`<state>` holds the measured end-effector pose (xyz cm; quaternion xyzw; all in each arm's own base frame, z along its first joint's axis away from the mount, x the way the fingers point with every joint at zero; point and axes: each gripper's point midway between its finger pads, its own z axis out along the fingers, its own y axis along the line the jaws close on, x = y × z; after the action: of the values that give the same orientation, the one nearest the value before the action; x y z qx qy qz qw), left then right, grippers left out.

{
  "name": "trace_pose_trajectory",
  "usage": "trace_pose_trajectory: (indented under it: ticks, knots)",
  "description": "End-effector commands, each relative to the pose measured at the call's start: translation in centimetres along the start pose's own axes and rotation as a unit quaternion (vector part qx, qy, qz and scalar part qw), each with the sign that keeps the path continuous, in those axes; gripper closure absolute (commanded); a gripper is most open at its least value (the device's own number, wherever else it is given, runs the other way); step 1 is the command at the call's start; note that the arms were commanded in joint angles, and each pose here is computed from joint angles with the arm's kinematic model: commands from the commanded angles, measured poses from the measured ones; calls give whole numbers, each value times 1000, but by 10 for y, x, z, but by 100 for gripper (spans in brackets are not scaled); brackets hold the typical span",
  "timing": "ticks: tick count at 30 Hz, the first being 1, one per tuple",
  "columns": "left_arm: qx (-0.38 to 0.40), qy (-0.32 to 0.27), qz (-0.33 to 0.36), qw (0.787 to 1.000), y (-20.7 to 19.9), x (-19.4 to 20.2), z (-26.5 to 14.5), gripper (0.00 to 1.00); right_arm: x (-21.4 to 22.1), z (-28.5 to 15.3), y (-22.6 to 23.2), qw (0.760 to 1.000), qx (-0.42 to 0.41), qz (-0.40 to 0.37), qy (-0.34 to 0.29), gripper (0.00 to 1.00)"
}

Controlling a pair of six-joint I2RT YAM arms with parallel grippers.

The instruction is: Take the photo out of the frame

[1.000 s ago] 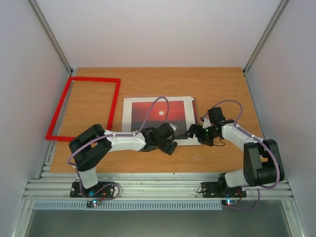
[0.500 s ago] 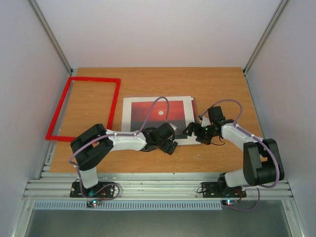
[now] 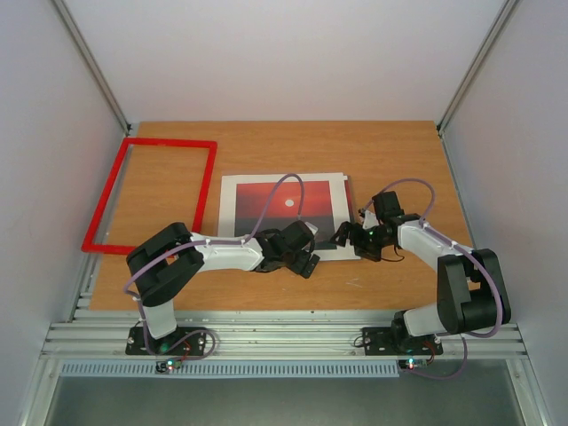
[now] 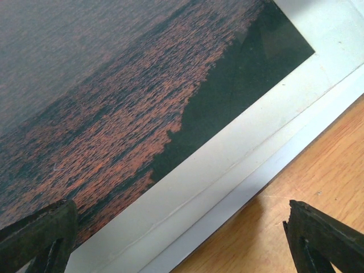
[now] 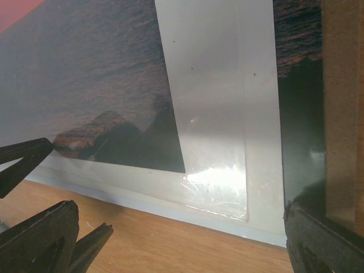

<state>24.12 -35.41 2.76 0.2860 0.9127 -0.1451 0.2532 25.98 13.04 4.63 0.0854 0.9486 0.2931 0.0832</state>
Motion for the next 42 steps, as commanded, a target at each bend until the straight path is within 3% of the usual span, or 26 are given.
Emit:
trace_pose_trajectory:
  ticks: [1, 33, 42]
  knots:
    - [10, -14, -10, 1000, -3, -7, -1, 1, -7, -2, 1, 1000, 21, -19, -6, 2]
    - [12, -24, -17, 999, -2, -9, -7, 1, -7, 17, 40, 998, -57, -27, 20, 2]
    - [11, -27, -20, 999, -1, -10, -9, 1, -10, -6, 38, 998, -15, -55, -5, 2]
